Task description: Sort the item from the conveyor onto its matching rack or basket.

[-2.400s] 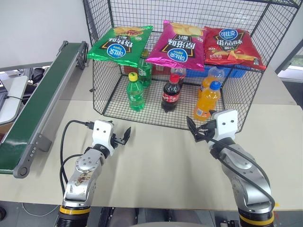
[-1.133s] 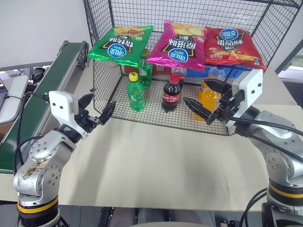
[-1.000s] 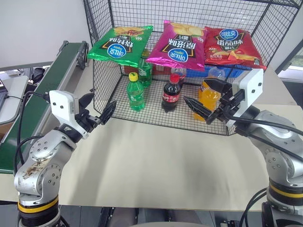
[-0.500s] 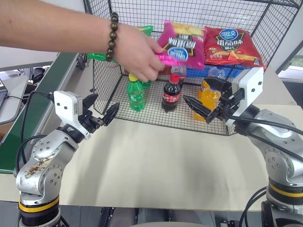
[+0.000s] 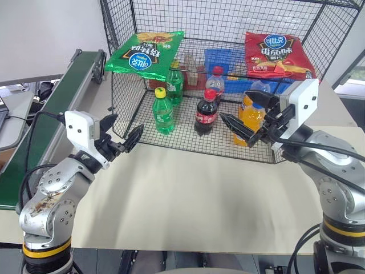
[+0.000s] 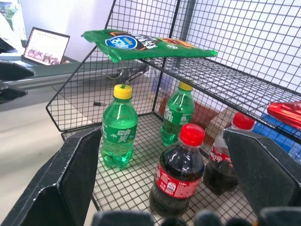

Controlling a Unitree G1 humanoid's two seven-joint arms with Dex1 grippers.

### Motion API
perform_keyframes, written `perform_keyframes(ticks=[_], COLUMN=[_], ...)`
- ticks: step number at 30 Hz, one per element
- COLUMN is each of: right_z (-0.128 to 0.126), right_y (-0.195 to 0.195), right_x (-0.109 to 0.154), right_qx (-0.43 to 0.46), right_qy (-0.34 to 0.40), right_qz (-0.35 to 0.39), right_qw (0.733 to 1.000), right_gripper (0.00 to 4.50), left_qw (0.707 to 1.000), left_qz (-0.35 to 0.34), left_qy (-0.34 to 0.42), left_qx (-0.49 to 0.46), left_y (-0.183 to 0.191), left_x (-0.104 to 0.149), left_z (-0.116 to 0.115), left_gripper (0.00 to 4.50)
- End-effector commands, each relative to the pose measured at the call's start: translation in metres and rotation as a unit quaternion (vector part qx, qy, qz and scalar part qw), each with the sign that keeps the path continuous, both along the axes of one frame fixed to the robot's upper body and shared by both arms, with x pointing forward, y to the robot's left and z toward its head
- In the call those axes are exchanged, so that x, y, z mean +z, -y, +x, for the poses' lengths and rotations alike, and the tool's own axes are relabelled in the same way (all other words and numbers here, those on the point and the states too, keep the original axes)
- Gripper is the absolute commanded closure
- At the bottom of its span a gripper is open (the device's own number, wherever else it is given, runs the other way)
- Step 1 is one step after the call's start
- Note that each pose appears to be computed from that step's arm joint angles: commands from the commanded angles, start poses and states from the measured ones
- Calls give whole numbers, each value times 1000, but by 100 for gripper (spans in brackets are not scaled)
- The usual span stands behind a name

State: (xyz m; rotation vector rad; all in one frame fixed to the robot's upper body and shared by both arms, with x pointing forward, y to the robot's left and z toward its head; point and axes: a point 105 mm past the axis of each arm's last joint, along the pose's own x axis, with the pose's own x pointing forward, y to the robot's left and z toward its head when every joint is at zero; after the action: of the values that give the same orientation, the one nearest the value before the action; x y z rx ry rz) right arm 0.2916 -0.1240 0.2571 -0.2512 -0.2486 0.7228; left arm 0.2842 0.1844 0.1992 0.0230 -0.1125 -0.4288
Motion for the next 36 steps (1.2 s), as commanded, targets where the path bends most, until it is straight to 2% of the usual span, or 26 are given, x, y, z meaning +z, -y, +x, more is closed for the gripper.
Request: perform_keyframes(ticks=[1, 8, 20, 25, 31, 34, 36], right_z=[-9, -7, -4, -7, -6, -8, -12], right_y=[-11, -27, -37, -48, -63, -70, -75], right_x=[15, 13, 12, 14, 25, 28, 30], right_qx=[31, 78, 121, 173, 222, 244, 265], right_qy=[35, 26, 22, 15, 15, 17, 19], right_qz=[3, 5, -7, -16, -16, -16, -20], right_qw=[999, 997, 992, 985, 975, 970, 964], right_gripper=[0, 0, 0, 0, 0, 0, 0], left_qw=[999, 995, 992, 974, 951, 937, 917], left_qz=[-1, -12, -27, -88, -133, -188, -259], left_qy=[28, 8, -15, 13, 33, 29, 24], left_qx=[29, 96, 119, 208, 277, 292, 301], left_y=[-7, -35, -44, -80, -106, -110, -110], left_x=[12, -1, -15, -4, 2, 1, -2], left_z=[-13, -28, -39, -41, -45, -48, -49], left_gripper=[12, 12, 12, 12, 12, 12, 12])
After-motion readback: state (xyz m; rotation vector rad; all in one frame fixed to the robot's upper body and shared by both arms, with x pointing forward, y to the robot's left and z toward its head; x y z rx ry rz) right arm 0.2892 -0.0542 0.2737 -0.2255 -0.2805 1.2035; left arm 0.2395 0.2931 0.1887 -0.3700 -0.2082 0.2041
